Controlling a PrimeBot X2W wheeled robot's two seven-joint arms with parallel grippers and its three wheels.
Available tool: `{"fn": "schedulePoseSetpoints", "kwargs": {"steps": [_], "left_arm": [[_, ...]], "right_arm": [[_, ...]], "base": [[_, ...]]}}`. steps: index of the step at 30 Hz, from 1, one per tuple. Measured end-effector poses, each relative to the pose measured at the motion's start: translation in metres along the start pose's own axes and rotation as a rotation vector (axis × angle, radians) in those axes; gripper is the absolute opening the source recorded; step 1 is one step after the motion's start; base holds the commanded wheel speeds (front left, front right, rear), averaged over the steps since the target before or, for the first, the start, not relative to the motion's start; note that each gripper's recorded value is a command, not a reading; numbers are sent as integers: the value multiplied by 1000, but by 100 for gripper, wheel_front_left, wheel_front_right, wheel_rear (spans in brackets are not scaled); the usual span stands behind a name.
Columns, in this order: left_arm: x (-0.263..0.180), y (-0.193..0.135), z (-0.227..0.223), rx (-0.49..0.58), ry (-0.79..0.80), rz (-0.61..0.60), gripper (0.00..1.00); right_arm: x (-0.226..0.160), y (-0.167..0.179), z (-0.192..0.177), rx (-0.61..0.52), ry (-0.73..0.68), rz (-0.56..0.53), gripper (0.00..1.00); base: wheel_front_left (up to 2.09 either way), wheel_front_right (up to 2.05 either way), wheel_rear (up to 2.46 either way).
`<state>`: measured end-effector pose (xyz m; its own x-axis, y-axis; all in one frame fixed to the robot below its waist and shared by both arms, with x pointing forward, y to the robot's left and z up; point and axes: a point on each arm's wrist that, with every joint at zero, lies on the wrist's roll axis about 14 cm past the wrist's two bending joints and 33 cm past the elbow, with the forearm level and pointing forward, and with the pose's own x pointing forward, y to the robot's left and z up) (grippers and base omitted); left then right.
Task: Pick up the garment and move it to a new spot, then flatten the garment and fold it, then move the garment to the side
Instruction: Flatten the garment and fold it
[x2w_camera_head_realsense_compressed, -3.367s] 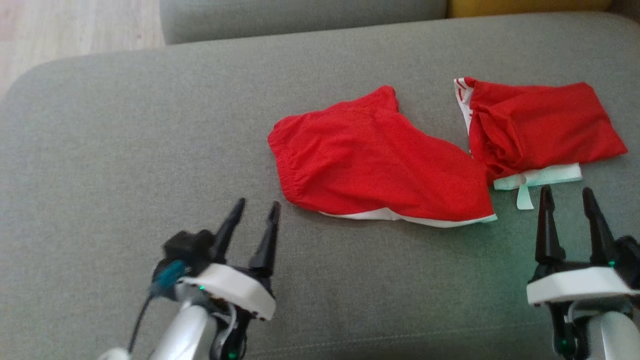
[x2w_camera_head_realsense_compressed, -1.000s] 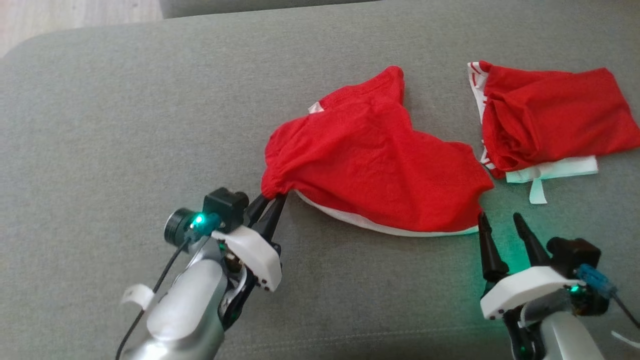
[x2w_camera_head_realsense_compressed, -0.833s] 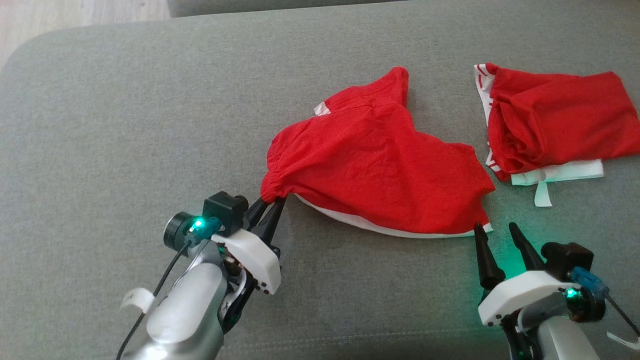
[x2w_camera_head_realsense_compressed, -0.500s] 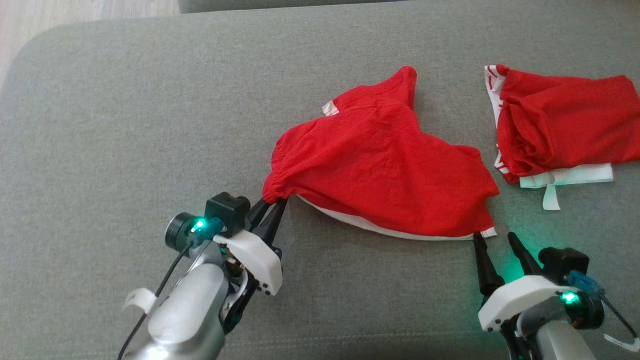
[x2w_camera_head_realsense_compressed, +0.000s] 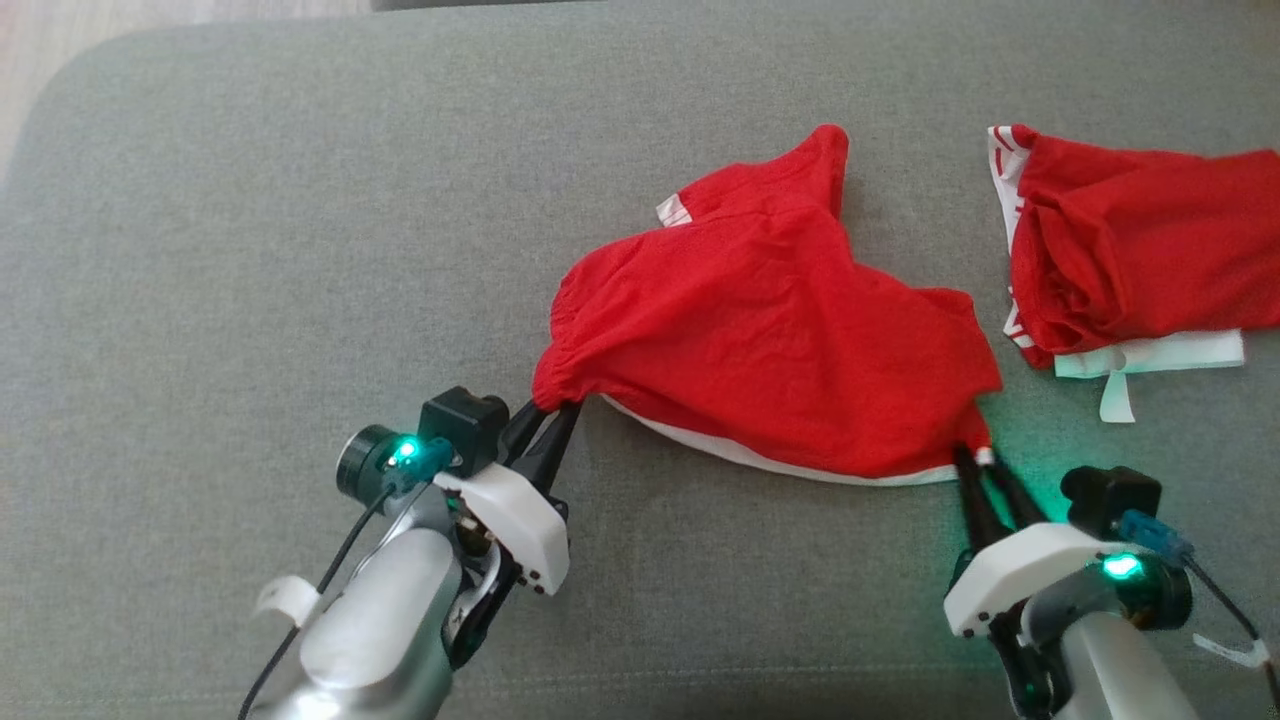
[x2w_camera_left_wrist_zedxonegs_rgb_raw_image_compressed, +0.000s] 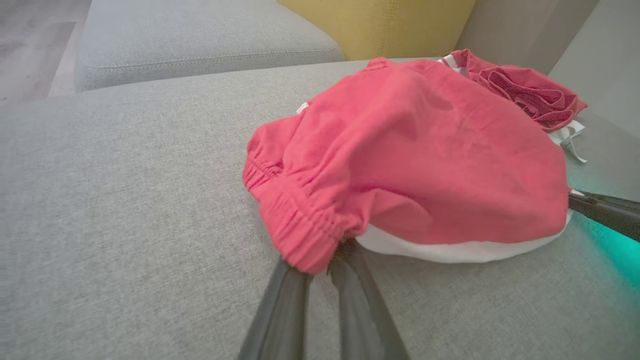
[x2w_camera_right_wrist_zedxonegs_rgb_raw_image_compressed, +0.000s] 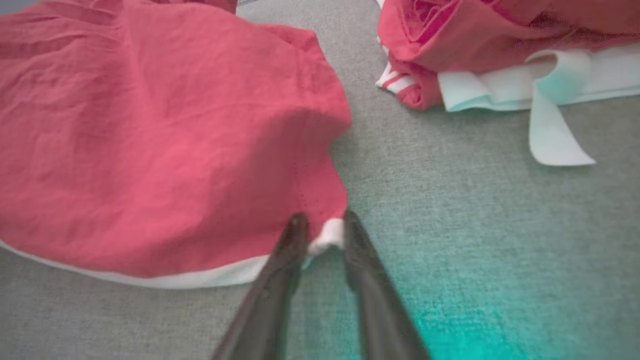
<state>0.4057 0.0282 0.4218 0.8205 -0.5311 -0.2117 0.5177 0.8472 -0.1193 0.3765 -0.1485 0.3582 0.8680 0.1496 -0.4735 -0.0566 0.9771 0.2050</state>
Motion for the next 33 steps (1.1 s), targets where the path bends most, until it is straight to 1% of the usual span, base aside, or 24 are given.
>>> {"fn": "schedulePoseSetpoints", "kwargs": {"steps": [7,11,14,17,23,24,29,33], "left_arm": [[-5,7,4,17,1,17,0],[-8,10,8,37,1,20,0],[-11,14,14,62,-9,20,0],[-12,16,26,89,-27,16,0],[-14,17,73,165,-117,-4,0],[-14,17,73,165,-117,-4,0],[-20,11,126,213,-219,-27,0],[-32,4,168,251,-304,-39,0]], "right_arm": [[-3,-1,5,2,-11,-5,0],[-5,-2,24,2,-82,-9,0],[-4,1,56,-5,-184,0,0],[-6,8,97,-20,-307,20,0],[-26,26,178,-78,-539,62,0],[-26,26,178,-78,-539,62,0],[-60,47,245,-155,-737,119,0],[-92,62,284,-211,-865,155,0]], "base": [[0,0,0],[0,0,0],[0,0,0],[0,0,0],[0,0,0],[0,0,0],[0,0,0],[0,0,0]]}}
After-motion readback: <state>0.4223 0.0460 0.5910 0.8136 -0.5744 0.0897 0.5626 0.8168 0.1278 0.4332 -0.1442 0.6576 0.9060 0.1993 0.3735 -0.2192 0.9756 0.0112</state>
